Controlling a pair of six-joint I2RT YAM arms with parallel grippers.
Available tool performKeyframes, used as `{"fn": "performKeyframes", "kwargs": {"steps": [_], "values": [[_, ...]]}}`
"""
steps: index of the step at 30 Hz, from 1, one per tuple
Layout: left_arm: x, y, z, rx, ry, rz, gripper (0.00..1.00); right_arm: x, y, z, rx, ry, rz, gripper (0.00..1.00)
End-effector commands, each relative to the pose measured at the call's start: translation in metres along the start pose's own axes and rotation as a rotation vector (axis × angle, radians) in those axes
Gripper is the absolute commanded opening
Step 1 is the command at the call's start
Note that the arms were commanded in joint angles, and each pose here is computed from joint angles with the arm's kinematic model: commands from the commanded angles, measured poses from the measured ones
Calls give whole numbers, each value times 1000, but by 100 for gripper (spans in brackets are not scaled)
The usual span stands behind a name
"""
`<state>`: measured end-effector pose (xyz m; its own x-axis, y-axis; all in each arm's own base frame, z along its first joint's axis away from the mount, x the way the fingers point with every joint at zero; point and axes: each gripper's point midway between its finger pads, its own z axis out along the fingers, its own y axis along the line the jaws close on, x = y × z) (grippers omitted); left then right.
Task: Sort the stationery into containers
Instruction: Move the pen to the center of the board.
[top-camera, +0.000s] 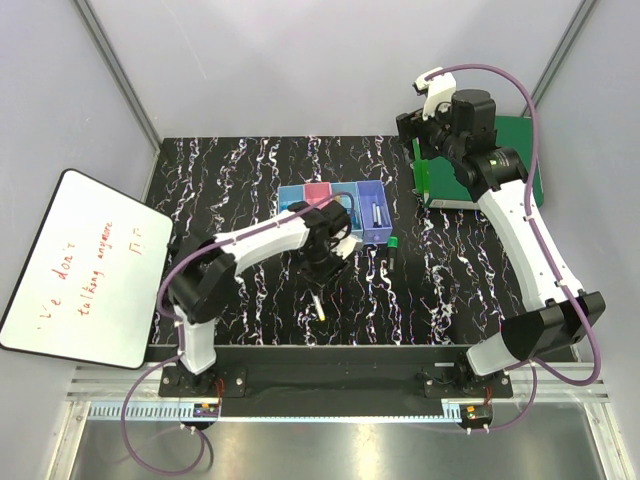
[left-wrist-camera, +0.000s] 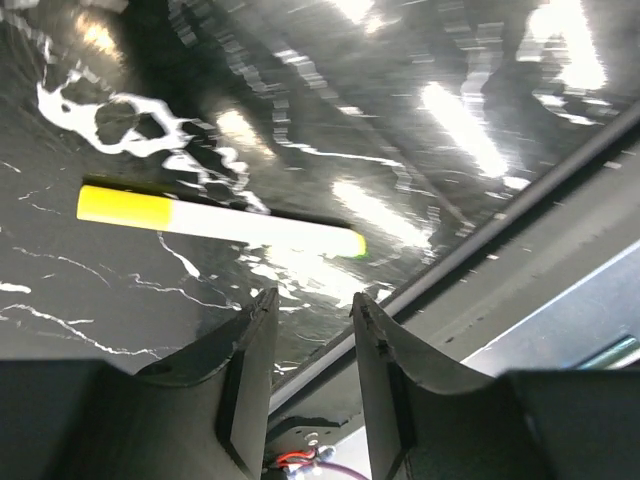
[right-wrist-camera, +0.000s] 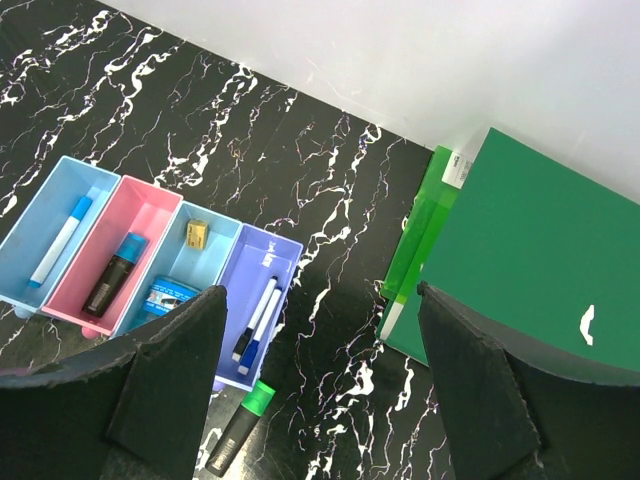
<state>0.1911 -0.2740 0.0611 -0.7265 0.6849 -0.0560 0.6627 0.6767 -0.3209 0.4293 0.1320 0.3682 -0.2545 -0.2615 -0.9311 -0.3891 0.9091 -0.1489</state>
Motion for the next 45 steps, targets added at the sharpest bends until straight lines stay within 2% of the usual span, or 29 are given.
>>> {"fn": "performKeyframes", "kwargs": {"steps": [1,3,4,6,9,11,17,21,32,45], "values": [[-17,-32,-38,36,-133,154,37,-25,-3,-18,6,-87,1,85],[-15,-42,-35,51,-121,195,34,-26,-4,-18,6,-90,3,85],[-15,-43,-28,57,-105,199,28,-26,-4,-18,6,-89,3,85],[-11,-45,-18,71,-72,208,20,-28,-4,-18,3,-94,6,85],[-6,-39,1,74,-21,225,17,-29,-5,-20,7,-96,7,86],[-3,-32,13,61,-3,244,11,-29,-6,-21,10,-97,6,86],[8,-18,32,33,61,260,5,-26,-8,-22,14,-94,9,85],[15,-16,36,40,86,268,4,-26,-8,-22,10,-94,14,85],[3,-43,27,139,30,312,0,-26,-9,-22,10,-95,16,86],[2,-21,55,23,111,237,0,-26,-8,-23,4,-97,27,85]]}}
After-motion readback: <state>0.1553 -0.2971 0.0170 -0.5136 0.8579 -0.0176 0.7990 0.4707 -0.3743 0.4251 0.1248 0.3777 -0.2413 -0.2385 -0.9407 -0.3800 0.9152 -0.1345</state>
